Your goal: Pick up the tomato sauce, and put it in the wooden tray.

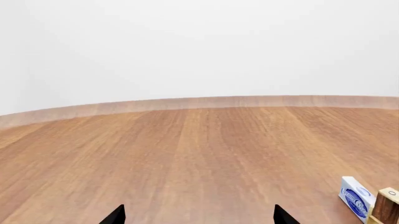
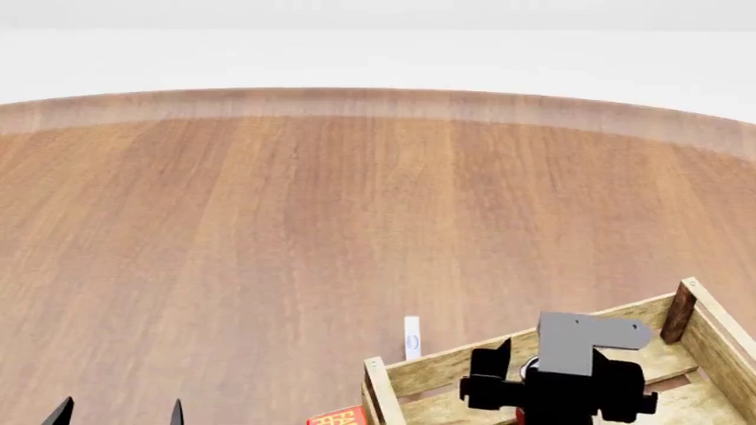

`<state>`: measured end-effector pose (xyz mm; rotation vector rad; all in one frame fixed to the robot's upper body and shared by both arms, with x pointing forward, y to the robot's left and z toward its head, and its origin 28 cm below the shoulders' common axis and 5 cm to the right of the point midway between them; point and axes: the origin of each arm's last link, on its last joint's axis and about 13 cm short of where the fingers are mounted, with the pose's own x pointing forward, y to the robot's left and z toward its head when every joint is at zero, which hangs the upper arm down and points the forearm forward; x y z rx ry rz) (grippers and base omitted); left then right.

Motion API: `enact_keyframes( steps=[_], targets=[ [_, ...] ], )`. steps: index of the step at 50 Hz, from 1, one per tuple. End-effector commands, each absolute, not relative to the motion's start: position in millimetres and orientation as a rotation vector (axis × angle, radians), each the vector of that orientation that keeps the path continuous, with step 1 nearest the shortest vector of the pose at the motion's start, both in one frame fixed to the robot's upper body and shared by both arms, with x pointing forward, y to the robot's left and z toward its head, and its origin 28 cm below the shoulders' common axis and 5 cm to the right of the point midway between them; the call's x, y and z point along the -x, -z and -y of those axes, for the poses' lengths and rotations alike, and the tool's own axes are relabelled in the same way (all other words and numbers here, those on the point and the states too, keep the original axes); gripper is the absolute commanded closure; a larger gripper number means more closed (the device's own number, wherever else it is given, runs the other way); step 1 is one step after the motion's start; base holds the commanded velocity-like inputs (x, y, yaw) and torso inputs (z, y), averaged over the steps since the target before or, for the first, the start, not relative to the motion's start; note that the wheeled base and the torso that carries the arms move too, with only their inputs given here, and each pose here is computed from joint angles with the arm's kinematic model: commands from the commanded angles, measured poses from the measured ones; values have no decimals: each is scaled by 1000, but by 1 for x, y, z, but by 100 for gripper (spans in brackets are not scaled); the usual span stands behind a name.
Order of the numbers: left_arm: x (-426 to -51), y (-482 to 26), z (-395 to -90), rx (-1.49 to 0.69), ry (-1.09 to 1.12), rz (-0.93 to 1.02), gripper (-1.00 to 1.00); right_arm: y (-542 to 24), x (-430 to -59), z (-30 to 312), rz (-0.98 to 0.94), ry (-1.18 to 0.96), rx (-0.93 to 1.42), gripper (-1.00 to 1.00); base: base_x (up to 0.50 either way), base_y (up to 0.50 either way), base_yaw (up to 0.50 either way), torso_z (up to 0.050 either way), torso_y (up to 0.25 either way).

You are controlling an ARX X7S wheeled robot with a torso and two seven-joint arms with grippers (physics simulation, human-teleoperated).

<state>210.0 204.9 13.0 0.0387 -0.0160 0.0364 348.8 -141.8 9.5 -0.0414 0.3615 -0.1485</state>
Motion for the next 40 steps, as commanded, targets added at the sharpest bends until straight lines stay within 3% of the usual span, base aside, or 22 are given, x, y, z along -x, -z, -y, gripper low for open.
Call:
enact_keyframes(
  steps=[1, 18, 23, 28, 40],
  targets=[
    [-210, -13, -205, -39, -37, 15, -100, -11, -349, 142, -208, 104, 49, -100, 0, 0, 0, 0, 0],
    [-211, -18, -203, -73, 14, -20, -100, -31, -337, 143, 2, 120, 100, -100, 0, 0, 0, 0, 1],
    [-216, -76, -191, -96, 104, 83, -100, -43, -321, 135, 60, 84, 141, -100, 0, 0, 0, 0, 0],
    [-224, -86, -185, -111, 119, 97, -100, -51, -312, 134, 83, 75, 137, -100, 0, 0, 0, 0, 0],
    [-223, -78, -186, -65, 110, 80, -100, -98, -233, 114, 374, 6, 178, -100, 0, 0, 0, 0, 0]
  ],
)
